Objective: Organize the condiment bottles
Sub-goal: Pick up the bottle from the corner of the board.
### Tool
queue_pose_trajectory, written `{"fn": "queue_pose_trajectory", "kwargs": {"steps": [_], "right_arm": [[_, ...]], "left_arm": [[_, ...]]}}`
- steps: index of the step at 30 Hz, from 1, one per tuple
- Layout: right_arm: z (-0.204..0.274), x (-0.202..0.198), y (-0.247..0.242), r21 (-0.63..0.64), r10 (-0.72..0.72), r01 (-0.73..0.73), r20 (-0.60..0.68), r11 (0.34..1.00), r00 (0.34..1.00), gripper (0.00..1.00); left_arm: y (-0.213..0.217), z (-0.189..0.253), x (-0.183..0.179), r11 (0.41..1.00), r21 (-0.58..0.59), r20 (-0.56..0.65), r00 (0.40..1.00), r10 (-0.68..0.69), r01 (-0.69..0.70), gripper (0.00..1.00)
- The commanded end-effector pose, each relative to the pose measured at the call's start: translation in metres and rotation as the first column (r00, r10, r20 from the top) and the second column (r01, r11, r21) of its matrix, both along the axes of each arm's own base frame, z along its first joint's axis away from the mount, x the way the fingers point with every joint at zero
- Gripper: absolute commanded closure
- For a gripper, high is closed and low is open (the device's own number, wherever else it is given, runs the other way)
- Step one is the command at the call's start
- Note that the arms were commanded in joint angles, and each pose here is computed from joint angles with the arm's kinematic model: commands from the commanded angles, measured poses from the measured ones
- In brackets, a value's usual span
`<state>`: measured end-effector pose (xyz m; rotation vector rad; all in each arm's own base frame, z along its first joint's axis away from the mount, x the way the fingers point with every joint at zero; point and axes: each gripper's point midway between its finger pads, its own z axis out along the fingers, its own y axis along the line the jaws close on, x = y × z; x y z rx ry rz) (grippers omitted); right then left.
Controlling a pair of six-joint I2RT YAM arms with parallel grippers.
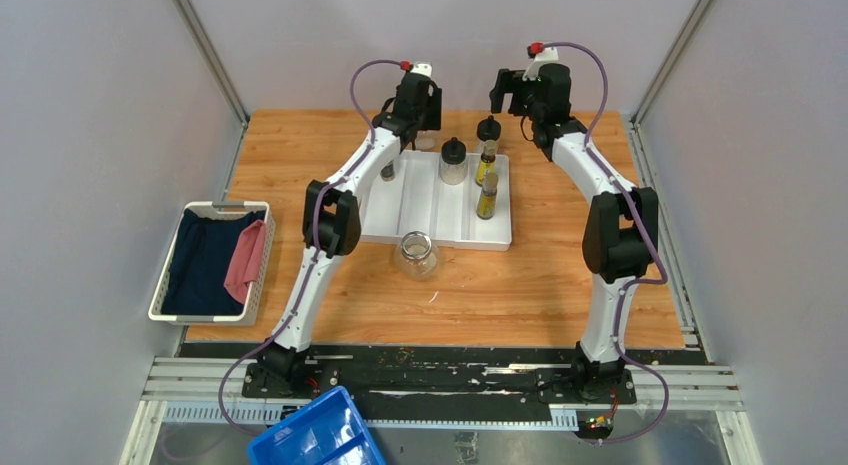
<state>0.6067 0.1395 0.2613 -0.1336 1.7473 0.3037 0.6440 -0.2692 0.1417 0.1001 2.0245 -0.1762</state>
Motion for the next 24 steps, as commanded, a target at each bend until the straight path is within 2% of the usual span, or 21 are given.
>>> {"fn": "queue_pose_trajectory", "kwargs": {"steps": [1,24], "right_arm": [[0.028,-0.005,-0.012,0.004,-0.033,0.033,0.058,0.999,0.998,0.04],[0.037,-0.016,-0.011,-0.014,-0.037,0.038,0.065,0.999,0.997,0.04]], "left_arm": [[-0.005,0.088,0.004,0.998,-0.068,0.179,0.984,-0.006,0.018,1.00],[0.001,0.117,-0.007,0.997,-0.067,0.214,0.977,-0.010,0.025,1.00]]}}
